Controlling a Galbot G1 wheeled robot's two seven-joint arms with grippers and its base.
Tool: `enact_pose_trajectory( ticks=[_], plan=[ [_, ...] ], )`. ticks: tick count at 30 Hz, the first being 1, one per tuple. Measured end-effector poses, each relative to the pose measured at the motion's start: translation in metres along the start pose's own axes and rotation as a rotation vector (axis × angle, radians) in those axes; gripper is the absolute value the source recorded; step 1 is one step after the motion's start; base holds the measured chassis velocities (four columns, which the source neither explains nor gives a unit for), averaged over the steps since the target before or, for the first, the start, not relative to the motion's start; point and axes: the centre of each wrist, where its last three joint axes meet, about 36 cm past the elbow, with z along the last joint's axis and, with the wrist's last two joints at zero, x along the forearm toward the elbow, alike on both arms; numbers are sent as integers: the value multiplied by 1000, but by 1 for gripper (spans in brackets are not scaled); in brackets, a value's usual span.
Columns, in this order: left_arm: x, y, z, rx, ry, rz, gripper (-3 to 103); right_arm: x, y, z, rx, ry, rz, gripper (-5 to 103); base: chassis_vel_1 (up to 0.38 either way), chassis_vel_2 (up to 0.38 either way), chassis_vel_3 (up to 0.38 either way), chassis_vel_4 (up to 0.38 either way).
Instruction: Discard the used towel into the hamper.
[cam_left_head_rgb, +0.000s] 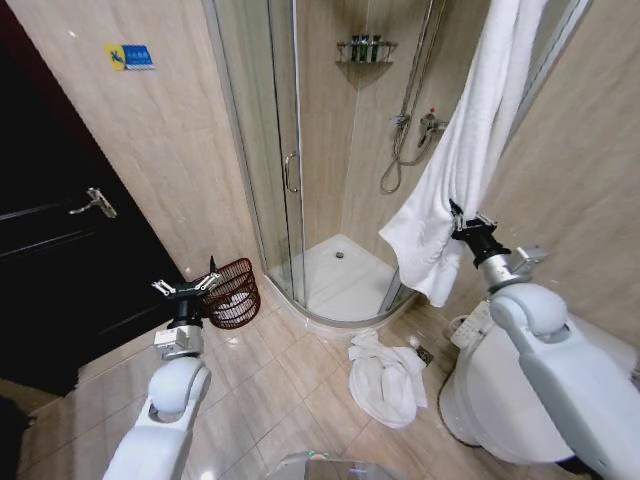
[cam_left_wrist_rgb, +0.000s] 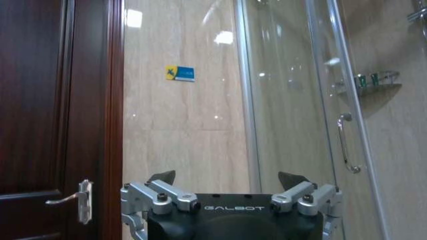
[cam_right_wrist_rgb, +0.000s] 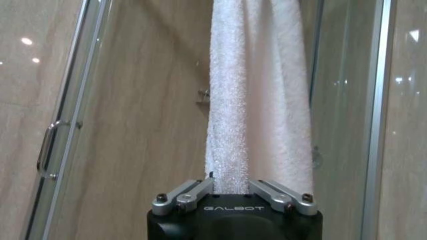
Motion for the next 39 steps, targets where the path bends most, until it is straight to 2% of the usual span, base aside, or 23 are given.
enact_pose_trajectory(
  ticks=[11,39],
  plan=[
    [-1,-4,2,5,3,12,100,13,7,12,-14,11,1,4,0,0,0,0],
    [0,-10,3,10,9,25,100,54,42,59,-51,57,-2,4,0,0,0,0]
  ],
)
